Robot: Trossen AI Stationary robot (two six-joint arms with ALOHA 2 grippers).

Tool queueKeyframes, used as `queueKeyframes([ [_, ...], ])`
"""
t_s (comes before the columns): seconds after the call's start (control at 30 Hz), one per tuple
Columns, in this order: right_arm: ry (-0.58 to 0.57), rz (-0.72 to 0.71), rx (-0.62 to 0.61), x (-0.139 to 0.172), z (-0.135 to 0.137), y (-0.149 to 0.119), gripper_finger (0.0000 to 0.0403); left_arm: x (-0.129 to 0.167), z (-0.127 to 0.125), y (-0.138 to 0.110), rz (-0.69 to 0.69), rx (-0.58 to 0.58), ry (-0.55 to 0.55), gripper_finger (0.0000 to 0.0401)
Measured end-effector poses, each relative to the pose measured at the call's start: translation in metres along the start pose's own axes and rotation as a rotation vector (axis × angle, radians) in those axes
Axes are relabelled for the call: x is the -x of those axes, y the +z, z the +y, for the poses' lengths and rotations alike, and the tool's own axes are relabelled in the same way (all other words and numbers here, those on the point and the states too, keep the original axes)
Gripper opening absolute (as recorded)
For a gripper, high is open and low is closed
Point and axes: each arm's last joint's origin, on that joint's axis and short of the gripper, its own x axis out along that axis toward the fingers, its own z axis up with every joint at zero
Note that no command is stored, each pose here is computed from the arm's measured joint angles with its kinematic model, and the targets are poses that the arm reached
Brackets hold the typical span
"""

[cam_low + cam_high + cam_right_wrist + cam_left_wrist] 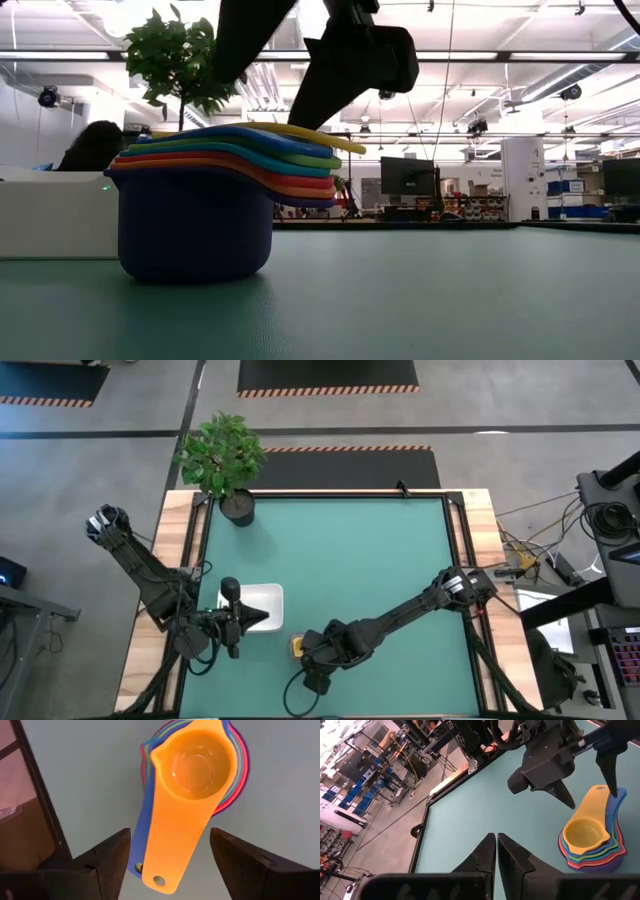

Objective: Nest measuring cups in basket
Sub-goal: Stack the yellow measuring cup in the top of the purple measuring cup

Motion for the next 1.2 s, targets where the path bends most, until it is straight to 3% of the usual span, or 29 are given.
queueKeyframes([
  [0.27, -0.052, 0.04, 0.137, 0.031, -0.005, 0.002, 0.024, 0.0, 0.0, 0.001, -0.006, 0.008, 0.001, 0.0],
  [0.4, -0.153, 0.052, 0.373, 0.041, -0.011, -0.004, 0.0209, 0.0, 0.001, 0.006, -0.042, 0.056, 0.005, 0.0],
  [0.5, -0.151, 0.042, 0.551, 0.045, -0.008, -0.012, 0.0186, 0.001, 0.003, 0.013, -0.091, 0.124, 0.013, 0.0],
  [0.73, -0.109, -0.088, 0.77, 0.046, -0.013, -0.024, 0.0153, -0.009, -0.012, 0.022, -0.138, 0.314, 0.003, 0.0],
  [0.9, -0.043, -0.19, 0.825, 0.047, -0.029, -0.042, 0.0139, -0.026, -0.044, 0.02, -0.119, 0.371, -0.028, 0.0],
  [1.2, 0.064, -0.383, 0.776, 0.045, -0.063, -0.07, 0.012, -0.05, -0.092, 0.022, -0.144, 0.505, -0.079, 0.0],
])
